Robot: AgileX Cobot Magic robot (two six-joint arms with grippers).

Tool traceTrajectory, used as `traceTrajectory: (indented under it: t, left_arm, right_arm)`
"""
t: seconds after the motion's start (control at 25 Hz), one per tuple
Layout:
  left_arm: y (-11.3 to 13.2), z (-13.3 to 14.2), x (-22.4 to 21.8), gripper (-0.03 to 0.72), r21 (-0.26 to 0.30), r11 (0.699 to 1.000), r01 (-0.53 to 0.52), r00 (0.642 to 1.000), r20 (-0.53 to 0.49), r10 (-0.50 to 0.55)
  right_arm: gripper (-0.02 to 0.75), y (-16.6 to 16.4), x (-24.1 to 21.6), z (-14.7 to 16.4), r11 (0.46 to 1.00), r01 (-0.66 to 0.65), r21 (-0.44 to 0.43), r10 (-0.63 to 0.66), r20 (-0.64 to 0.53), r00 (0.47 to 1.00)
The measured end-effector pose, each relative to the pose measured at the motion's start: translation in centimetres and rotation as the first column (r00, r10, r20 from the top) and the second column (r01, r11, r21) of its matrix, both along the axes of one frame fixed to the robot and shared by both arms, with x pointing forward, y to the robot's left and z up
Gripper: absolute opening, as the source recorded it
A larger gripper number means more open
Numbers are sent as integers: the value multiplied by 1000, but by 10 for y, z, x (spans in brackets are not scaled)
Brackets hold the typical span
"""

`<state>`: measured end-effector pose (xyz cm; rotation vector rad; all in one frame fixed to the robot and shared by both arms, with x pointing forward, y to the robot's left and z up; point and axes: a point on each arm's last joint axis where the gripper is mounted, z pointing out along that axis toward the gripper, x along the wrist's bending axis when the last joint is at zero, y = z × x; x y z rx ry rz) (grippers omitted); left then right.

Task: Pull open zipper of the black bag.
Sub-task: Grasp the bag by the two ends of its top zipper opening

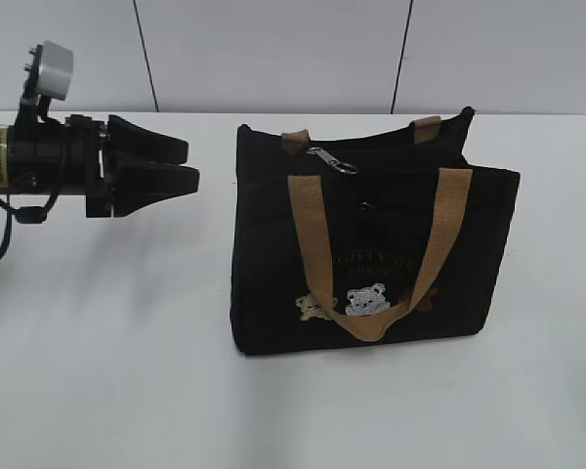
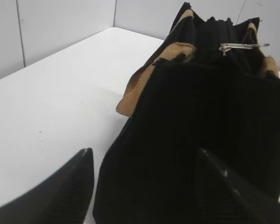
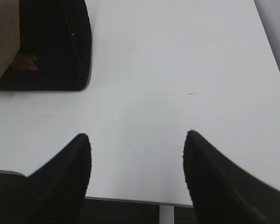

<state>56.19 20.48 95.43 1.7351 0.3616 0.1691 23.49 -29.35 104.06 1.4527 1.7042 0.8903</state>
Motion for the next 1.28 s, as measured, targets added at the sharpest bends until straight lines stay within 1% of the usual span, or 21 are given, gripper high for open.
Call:
traceTrajectory:
  t: [0.08, 0.2, 0.32, 0.8, 0.88, 0.92, 0.96, 1.04, 1.12, 1.16, 1.28]
  left_arm:
    - [-7, -4, 12, 507, 6, 999, 42, 999, 10, -42]
    - [-21, -8, 26, 507, 35, 993, 113, 993, 37, -114]
    - [-34, -10, 38, 507, 44, 986, 159, 985, 59, -162]
    - [-70, -11, 49, 482, 36, 970, 242, 967, 69, -244]
    - [-73, -10, 49, 435, 34, 968, 249, 965, 73, -251]
    - [-73, -9, 49, 388, 34, 968, 250, 965, 76, -252]
    - [-73, -9, 49, 337, 34, 968, 250, 965, 75, -252]
    - [-73, -9, 49, 196, 34, 968, 250, 965, 75, -252]
    - [-73, -9, 49, 82, 34, 968, 250, 965, 75, -252]
    - [-73, -9, 49, 39, 34, 968, 250, 965, 75, -252]
    - [-73, -9, 49, 29, 34, 968, 250, 965, 75, -252]
  right_arm:
    - [473, 0, 0, 0, 1000, 0, 0, 0, 0, 1000]
    - [473, 0, 0, 0, 1000, 0, 0, 0, 0, 1000]
    - [473, 0, 0, 0, 1000, 0, 0, 0, 0, 1000]
    - [473, 0, 0, 0, 1000, 0, 0, 0, 0, 1000]
    - [473, 0, 0, 0, 1000, 0, 0, 0, 0, 1000]
    - [473, 0, 0, 0, 1000, 0, 0, 0, 0, 1000]
    - [473, 0, 0, 0, 1000, 0, 0, 0, 0, 1000]
    - [473, 0, 0, 0, 1000, 0, 0, 0, 0, 1000]
    - [473, 0, 0, 0, 1000, 0, 0, 0, 0, 1000]
    - [473, 0, 0, 0, 1000, 0, 0, 0, 0, 1000]
    - [473, 0, 0, 0, 1000, 0, 0, 0, 0, 1000]
